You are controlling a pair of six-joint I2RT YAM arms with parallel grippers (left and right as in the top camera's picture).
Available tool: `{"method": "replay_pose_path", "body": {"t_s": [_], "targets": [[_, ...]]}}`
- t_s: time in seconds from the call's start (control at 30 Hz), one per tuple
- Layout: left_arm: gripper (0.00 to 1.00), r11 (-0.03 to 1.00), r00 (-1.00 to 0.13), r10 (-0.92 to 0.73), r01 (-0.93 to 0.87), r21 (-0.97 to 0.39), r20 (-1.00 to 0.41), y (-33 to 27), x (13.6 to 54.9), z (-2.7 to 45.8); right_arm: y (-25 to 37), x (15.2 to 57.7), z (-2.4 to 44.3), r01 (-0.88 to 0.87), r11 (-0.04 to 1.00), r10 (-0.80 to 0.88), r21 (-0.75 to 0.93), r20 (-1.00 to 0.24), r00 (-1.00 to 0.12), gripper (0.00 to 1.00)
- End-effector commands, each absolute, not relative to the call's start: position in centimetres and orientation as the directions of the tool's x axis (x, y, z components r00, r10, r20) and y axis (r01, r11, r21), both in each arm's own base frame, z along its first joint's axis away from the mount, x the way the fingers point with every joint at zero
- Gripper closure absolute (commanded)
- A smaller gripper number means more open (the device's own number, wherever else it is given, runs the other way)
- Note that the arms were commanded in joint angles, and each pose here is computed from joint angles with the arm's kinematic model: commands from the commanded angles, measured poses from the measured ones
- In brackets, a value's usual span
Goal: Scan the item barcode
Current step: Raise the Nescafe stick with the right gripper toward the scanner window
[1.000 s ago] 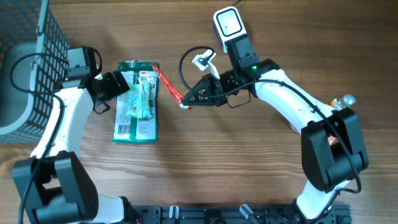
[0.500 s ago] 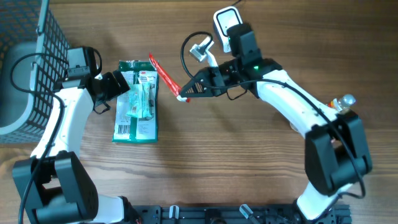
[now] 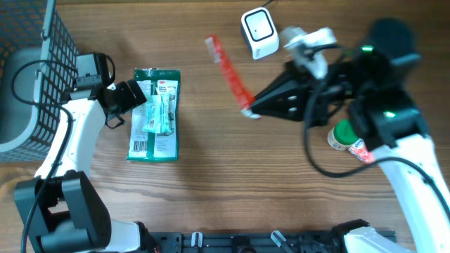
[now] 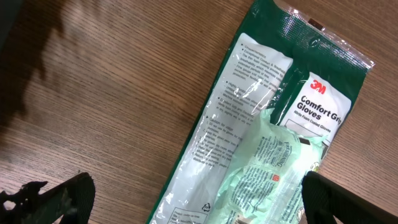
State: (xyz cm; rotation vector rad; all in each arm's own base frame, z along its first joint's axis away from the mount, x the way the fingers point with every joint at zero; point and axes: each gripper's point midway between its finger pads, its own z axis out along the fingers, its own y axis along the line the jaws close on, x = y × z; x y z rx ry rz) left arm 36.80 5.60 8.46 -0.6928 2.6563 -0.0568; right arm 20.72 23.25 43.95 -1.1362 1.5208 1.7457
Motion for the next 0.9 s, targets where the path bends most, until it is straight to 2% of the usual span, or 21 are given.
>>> {"method": "replay_pose_path", "body": {"t_s": [0.0,0.13,0.23,0.33,0.53,0.6,0.8,0.87], "targets": [[0.00,0.874,-0.785,-0.483,-0.462,-0.155,-0.387,5.7,37.2,9.5,21.5,21.7,46.7,-0.837,-0.064,-0.017,0.544,-0.839,-0.544,0.96],[0.00,0.874,-0.785,-0.483,-0.462,-0.155,-0.387,5.7,37.2,9.5,20.8,19.6,52.1,-0.862,-0.107,0.064,0.496,-0.862,-0.503,0.96],[0.00,0.874,-0.785,-0.483,-0.462,-0.155,-0.387,5.7,37.2,9.5,20.6,17.7,53.4,-0.896,-0.139,0.065,0.422,-0.899,-0.433,0.96],[0.00,0.874,-0.785,-0.483,-0.461,-0.155,-0.387,5.7,37.2,9.5,20.3,15.2,52.8,-0.961,-0.170,0.004,0.218,-0.975,-0.222,0.96],[0.00,0.874,-0.785,-0.483,-0.462,-0.155,-0.387,5.7,37.2,9.5,20.1,13.6,52.8,-0.981,-0.183,0.026,-0.063,-0.998,0.059,0.96],[0.00,0.874,-0.785,-0.483,-0.462,-0.155,-0.387,5.7,37.2,9.5,20.3,13.2,51.8,-0.965,-0.217,-0.005,-0.149,-0.988,0.154,0.96],[0.00,0.874,-0.785,-0.483,-0.461,-0.155,-0.387,5.7,37.2,9.5,21.4,14.9,49.2,-0.949,-0.263,-0.001,-0.171,-0.984,0.178,0.96],[0.00,0.874,-0.785,-0.483,-0.461,-0.155,-0.387,5.7,37.2,9.5,22.0,17.2,46.7,-0.959,-0.270,-0.020,-0.086,-0.995,0.095,0.96]]}}
